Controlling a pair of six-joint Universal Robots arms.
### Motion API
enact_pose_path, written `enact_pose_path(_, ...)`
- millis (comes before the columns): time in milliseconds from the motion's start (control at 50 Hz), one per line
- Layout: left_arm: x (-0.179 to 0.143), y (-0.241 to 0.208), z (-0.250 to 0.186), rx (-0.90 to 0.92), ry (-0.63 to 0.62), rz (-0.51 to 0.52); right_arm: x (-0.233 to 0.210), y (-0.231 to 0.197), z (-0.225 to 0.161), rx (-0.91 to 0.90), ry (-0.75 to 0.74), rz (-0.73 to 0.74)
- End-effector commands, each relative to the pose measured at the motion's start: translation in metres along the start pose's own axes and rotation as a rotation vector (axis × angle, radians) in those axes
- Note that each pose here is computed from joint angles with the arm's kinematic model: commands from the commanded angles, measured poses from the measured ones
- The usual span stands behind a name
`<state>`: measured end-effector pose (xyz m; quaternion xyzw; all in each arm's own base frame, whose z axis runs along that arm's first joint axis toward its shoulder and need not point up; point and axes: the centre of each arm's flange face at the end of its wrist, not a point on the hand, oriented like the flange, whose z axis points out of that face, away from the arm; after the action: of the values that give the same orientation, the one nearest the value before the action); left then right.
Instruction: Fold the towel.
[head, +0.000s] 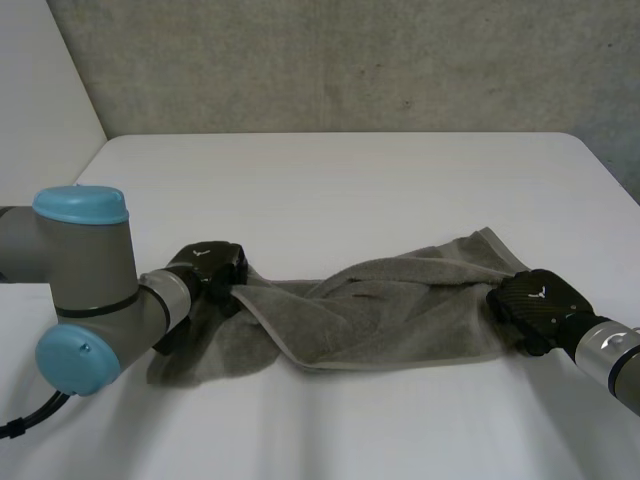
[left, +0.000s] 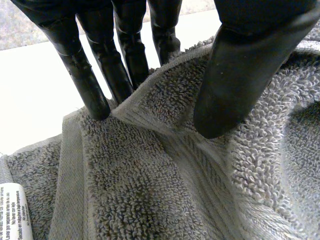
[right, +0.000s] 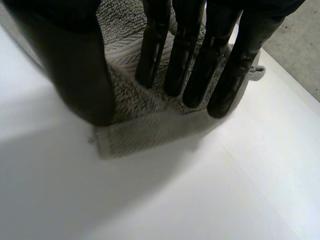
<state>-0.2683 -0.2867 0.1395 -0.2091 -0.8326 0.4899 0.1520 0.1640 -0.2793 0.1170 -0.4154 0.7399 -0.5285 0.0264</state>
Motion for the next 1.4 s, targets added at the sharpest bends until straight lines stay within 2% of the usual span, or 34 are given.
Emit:
enact_pose_path(20,0.000,0.001,-0.001,-0.003,0.000,-0.001,0.001,-0.001,0.000,0.006,0.006,-0.001)
enact_pose_path(380,0.000,-0.003,-0.002,0.007,-0.001,0.002,0.000,-0.009,-0.002,0.020,0.005,0.014)
enact_pose_path(440,-0.002,-0.015,-0.005,0.042,-0.008,0.005,0.002,-0.032,-0.007,0.082,0.016,0.044)
enact_pose_path(480,-0.002,-0.026,-0.011,0.077,-0.009,0.010,0.016,-0.075,-0.024,0.192,0.059,0.074)
enact_pose_path(500,-0.001,-0.043,-0.019,0.130,-0.011,0.018,0.016,-0.076,-0.024,0.193,0.059,0.074)
enact_pose_path(520,-0.001,-0.061,-0.030,0.189,-0.015,0.027,0.026,-0.101,-0.036,0.258,0.081,0.087)
enact_pose_path(540,-0.001,-0.062,-0.031,0.190,-0.015,0.027,0.026,-0.101,-0.036,0.259,0.082,0.087)
enact_pose_path(580,-0.002,-0.101,-0.059,0.319,-0.032,0.043,0.052,-0.156,-0.067,0.393,0.143,0.108)
enact_pose_path(600,-0.002,-0.102,-0.060,0.320,-0.032,0.043,0.052,-0.156,-0.067,0.393,0.143,0.108)
enact_pose_path(620,-0.001,-0.121,-0.077,0.394,-0.039,0.053,0.063,-0.183,-0.087,0.455,0.173,0.108)
enact_pose_path(640,-0.001,-0.122,-0.077,0.394,-0.039,0.054,0.073,-0.207,-0.106,0.498,0.196,0.108)
enact_pose_path(660,0.000,-0.140,-0.095,0.463,-0.045,0.066,0.073,-0.207,-0.106,0.499,0.197,0.108)
enact_pose_path(680,0.002,-0.157,-0.115,0.527,-0.048,0.074,0.081,-0.225,-0.120,0.519,0.205,0.108)
enact_pose_path(700,0.002,-0.158,-0.115,0.528,-0.048,0.074,0.081,-0.225,-0.120,0.519,0.206,0.108)
enact_pose_path(740,0.006,-0.186,-0.150,0.621,-0.056,0.091,0.093,-0.246,-0.134,0.501,0.210,0.116)
enact_pose_path(800,0.007,-0.205,-0.175,0.668,-0.065,0.100,0.102,-0.253,-0.131,0.441,0.192,0.104)
enact_pose_path(880,0.002,-0.214,-0.184,0.663,-0.087,0.097,0.107,-0.248,-0.116,0.338,0.167,0.053)
enact_pose_path(920,-0.003,-0.215,-0.183,0.643,-0.102,0.092,0.108,-0.242,-0.105,0.266,0.156,0.025)
enact_pose_path(960,-0.019,-0.205,-0.159,0.548,-0.131,0.074,0.103,-0.233,-0.083,0.136,0.145,-0.061)
enact_pose_path(980,-0.019,-0.205,-0.159,0.548,-0.132,0.074,0.103,-0.233,-0.083,0.135,0.145,-0.062)
enact_pose_path(1020,-0.031,-0.193,-0.127,0.453,-0.144,0.063,0.089,-0.231,-0.059,0.060,0.145,-0.147)
enact_pose_path(1100,-0.040,-0.180,-0.096,0.367,-0.148,0.076,0.085,-0.232,-0.037,0.057,0.195,-0.175)
enact_pose_path(1180,-0.052,-0.162,-0.048,0.279,-0.160,0.115,0.072,-0.248,-0.010,0.170,0.260,-0.224)
enact_pose_path(1300,-0.062,-0.162,-0.011,0.295,-0.170,0.150,0.056,-0.269,0.017,0.329,0.348,-0.260)
enact_pose_path(1340,-0.069,-0.186,0.004,0.420,-0.213,0.161,0.059,-0.289,0.028,0.459,0.466,-0.266)
enact_pose_path(1360,-0.069,-0.186,0.004,0.421,-0.213,0.161,0.059,-0.289,0.028,0.460,0.467,-0.266)
enact_pose_path(1400,-0.076,-0.227,0.000,0.626,-0.274,0.143,0.071,-0.314,0.028,0.605,0.590,-0.264)
